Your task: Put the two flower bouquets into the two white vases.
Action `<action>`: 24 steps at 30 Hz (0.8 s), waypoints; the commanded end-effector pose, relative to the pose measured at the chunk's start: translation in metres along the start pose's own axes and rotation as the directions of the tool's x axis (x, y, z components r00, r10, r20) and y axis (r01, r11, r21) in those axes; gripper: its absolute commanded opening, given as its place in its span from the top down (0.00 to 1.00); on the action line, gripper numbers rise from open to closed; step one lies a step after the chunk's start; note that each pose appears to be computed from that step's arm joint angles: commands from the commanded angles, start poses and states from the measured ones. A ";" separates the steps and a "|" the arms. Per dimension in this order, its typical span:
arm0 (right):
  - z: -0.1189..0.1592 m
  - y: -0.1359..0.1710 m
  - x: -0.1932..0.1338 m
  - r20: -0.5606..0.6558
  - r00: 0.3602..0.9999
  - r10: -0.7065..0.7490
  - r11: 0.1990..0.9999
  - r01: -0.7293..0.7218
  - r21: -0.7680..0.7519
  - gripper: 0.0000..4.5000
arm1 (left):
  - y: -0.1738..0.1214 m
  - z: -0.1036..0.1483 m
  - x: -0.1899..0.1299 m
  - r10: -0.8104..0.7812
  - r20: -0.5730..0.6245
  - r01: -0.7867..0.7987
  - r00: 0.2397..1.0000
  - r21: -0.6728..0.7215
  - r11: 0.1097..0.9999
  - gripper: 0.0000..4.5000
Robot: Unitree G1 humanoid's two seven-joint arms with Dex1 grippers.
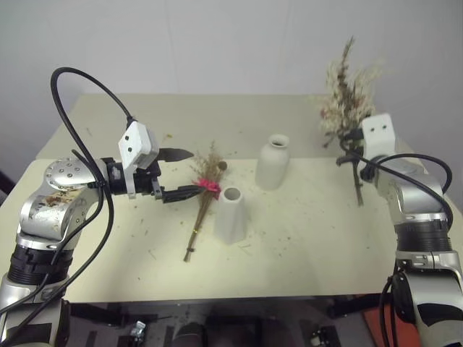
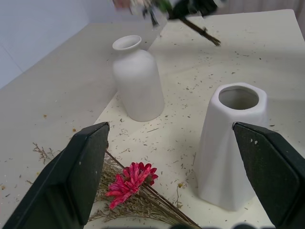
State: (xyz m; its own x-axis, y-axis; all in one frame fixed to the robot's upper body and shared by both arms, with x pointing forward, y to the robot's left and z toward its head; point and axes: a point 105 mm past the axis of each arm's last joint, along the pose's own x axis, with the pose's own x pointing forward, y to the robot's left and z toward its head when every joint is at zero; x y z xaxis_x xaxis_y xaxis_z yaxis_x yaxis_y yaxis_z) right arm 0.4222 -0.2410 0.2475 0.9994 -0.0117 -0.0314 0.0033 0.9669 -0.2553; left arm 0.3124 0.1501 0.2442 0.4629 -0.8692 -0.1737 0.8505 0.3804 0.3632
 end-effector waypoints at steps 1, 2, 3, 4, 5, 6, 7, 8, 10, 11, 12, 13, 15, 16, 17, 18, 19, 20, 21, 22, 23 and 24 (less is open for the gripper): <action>0.086 0.003 -0.015 0.421 0.907 0.025 0.986 -0.092 0.140 0.95 | 0.007 0.016 -0.007 0.034 0.032 -0.036 0.999 0.038 0.999 0.00; 0.096 0.006 -0.017 0.476 0.879 0.024 0.981 -0.113 0.159 0.95 | 0.007 0.016 -0.008 0.036 0.033 -0.037 0.999 0.037 0.999 0.00; 0.103 0.008 -0.018 0.519 0.854 0.032 0.970 -0.152 0.191 0.95 | 0.007 0.017 -0.008 0.037 0.034 -0.039 0.999 0.037 0.999 0.00; 0.110 0.010 -0.020 0.565 0.824 0.038 0.955 -0.197 0.224 0.95 | 0.008 0.018 -0.008 0.040 0.036 -0.041 0.999 0.035 0.999 0.00; 0.115 0.010 -0.021 0.598 0.801 0.034 0.942 -0.226 0.248 0.95 | 0.008 0.018 -0.008 0.042 0.037 -0.043 0.998 0.034 0.999 0.00; 0.123 0.012 -0.024 0.647 0.762 0.034 0.917 -0.281 0.282 0.95 | 0.008 0.018 -0.009 0.045 0.037 -0.046 0.998 0.032 0.998 0.00; 0.132 0.015 -0.030 0.709 0.704 0.042 0.908 -0.323 0.267 0.95 | 0.008 0.018 -0.009 0.050 0.034 -0.051 0.998 0.030 0.998 0.00; 0.138 0.020 -0.033 0.745 0.665 0.055 0.896 -0.362 0.258 0.95 | 0.008 0.017 -0.010 0.055 0.031 -0.056 0.998 0.028 0.998 0.00; 0.143 0.027 -0.035 0.780 0.621 0.075 0.880 -0.409 0.241 0.95 | 0.008 0.017 -0.013 0.064 0.027 -0.065 0.998 0.023 0.998 0.00; 0.144 0.031 -0.034 0.789 0.609 0.085 0.863 -0.440 0.248 0.95 | 0.008 0.017 -0.014 0.070 0.027 -0.071 0.997 0.020 0.997 0.00; 0.144 0.036 -0.034 0.797 0.596 0.095 0.848 -0.468 0.249 0.95 | 0.008 0.016 -0.015 0.075 0.026 -0.076 0.997 0.016 0.997 0.00; 0.144 0.041 -0.034 0.802 0.587 0.111 0.837 -0.490 0.243 0.95 | 0.008 0.016 -0.016 0.080 0.024 -0.081 0.996 0.012 0.997 0.00; 0.140 0.055 -0.031 0.795 0.588 0.149 0.839 -0.501 0.213 0.95 | 0.008 0.015 -0.018 0.087 0.021 -0.087 0.996 0.007 0.996 0.00; 0.138 0.060 -0.028 0.789 0.592 0.165 0.832 -0.513 0.211 0.95 | 0.007 0.015 -0.018 0.089 0.022 -0.089 0.996 0.006 0.996 0.00; 0.135 0.065 -0.026 0.785 0.595 0.176 0.828 -0.520 0.208 0.95 | 0.007 0.015 -0.018 0.090 0.023 -0.090 0.996 0.004 0.996 0.00; 0.134 0.069 -0.024 0.783 0.594 0.184 0.821 -0.531 0.209 0.95 | 0.007 0.016 -0.018 0.092 0.026 -0.092 0.995 0.002 0.996 0.00; 0.133 0.072 -0.022 0.780 0.596 0.193 0.816 -0.539 0.210 0.95 | 0.007 0.016 -0.018 0.094 0.027 -0.094 0.995 0.001 0.996 0.00; 0.131 0.075 -0.021 0.777 0.597 0.200 0.815 -0.542 0.206 0.95 | 0.007 0.016 -0.018 0.096 0.028 -0.096 0.995 0.001 0.995 0.00; 0.131 0.077 -0.020 0.774 0.599 0.206 0.814 -0.544 0.203 0.95 | 0.007 0.016 -0.018 0.098 0.028 -0.098 0.995 0.000 0.995 0.00; 0.129 0.080 -0.018 0.770 0.601 0.213 0.813 -0.546 0.201 0.95 | 0.007 0.016 -0.018 0.101 0.027 -0.101 0.995 -0.001 0.995 0.00; 0.128 0.081 -0.017 0.767 0.604 0.217 0.813 -0.547 0.201 0.95 | 0.006 0.015 -0.019 0.103 0.027 -0.103 0.994 -0.003 0.995 0.00; 0.127 0.082 -0.017 0.765 0.606 0.219 0.812 -0.547 0.202 0.95 | 0.006 0.015 -0.019 0.105 0.026 -0.105 0.994 -0.004 0.995 0.00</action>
State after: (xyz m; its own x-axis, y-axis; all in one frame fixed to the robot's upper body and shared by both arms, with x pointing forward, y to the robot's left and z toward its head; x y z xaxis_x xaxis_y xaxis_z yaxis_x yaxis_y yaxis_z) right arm 0.4194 -0.1289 0.3267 0.6904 0.4050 0.5995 -0.5387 0.8409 0.0523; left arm 0.3105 0.1623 0.2521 0.5331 -0.8350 -0.1361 0.8184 0.4683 0.3330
